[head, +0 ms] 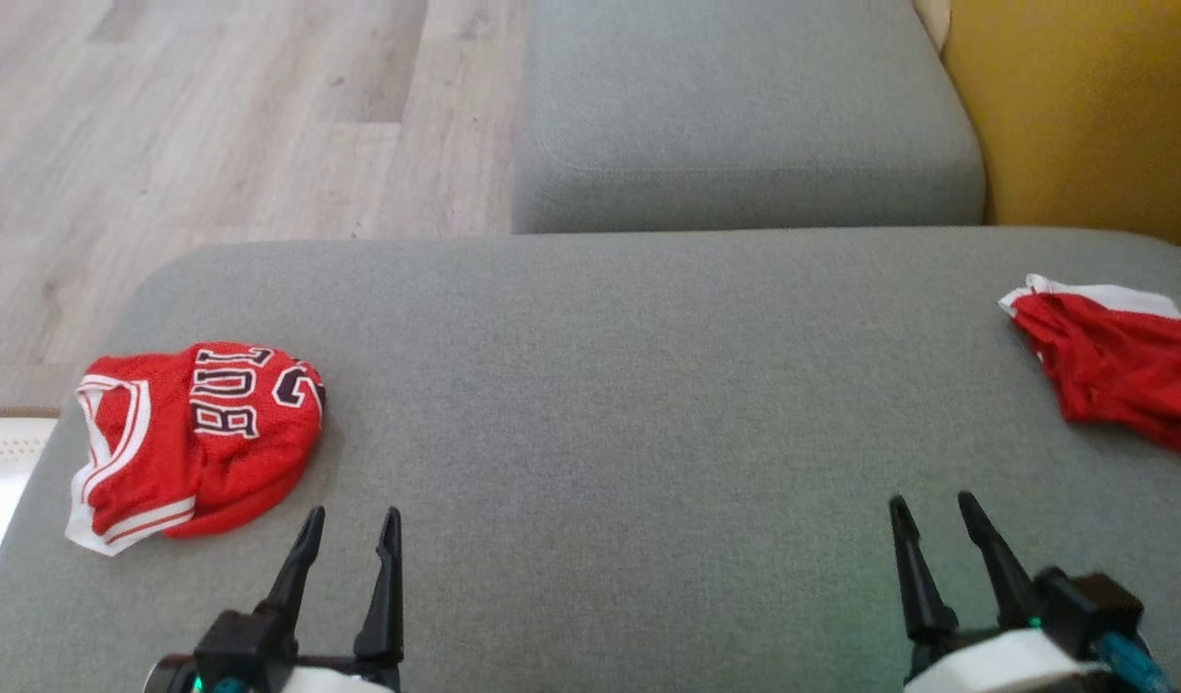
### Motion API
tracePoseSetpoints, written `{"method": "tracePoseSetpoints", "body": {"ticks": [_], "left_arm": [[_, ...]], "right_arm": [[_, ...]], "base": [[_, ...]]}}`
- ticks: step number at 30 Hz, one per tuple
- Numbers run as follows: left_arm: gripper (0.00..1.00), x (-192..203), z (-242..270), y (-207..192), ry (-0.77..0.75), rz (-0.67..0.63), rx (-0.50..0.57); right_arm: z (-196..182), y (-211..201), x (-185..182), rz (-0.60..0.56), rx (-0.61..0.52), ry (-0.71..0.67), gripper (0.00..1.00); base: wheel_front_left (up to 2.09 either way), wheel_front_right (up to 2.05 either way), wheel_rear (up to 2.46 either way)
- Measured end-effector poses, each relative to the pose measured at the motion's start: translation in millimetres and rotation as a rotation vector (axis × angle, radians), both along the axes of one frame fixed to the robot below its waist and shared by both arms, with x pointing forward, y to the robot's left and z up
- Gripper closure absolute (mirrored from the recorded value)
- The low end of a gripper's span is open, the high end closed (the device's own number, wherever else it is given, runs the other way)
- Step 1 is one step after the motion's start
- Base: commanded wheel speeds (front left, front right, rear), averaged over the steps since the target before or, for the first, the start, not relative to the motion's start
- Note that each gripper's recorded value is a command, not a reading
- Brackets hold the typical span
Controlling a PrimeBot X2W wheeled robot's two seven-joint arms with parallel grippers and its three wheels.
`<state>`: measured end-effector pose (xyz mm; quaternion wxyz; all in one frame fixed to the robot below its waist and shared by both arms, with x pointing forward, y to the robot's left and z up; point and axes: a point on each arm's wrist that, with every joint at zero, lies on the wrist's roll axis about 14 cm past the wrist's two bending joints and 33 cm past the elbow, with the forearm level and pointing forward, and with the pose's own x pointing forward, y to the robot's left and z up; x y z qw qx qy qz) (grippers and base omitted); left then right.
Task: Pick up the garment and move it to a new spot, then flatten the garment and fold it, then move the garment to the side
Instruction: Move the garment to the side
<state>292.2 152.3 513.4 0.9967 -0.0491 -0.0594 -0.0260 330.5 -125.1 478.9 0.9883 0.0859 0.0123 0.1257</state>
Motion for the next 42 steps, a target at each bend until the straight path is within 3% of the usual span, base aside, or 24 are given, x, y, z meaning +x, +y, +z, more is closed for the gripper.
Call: {"method": "tracePoseSetpoints", "body": {"ticks": [12,42], "left_arm": [[0.0,-20,-3,1,-0.004,0.015,0.031],[0.0,-18,-6,-3,0.007,-0.003,0.049]], "right_arm": [[0,-10,-22,-0.054,-0.012,-0.013,0.0],[1,-7,-22,-0.055,-0.004,-0.018,0.0]], "base": [[0.0,0.0,0.0],[0.0,0.0,0.0]]}}
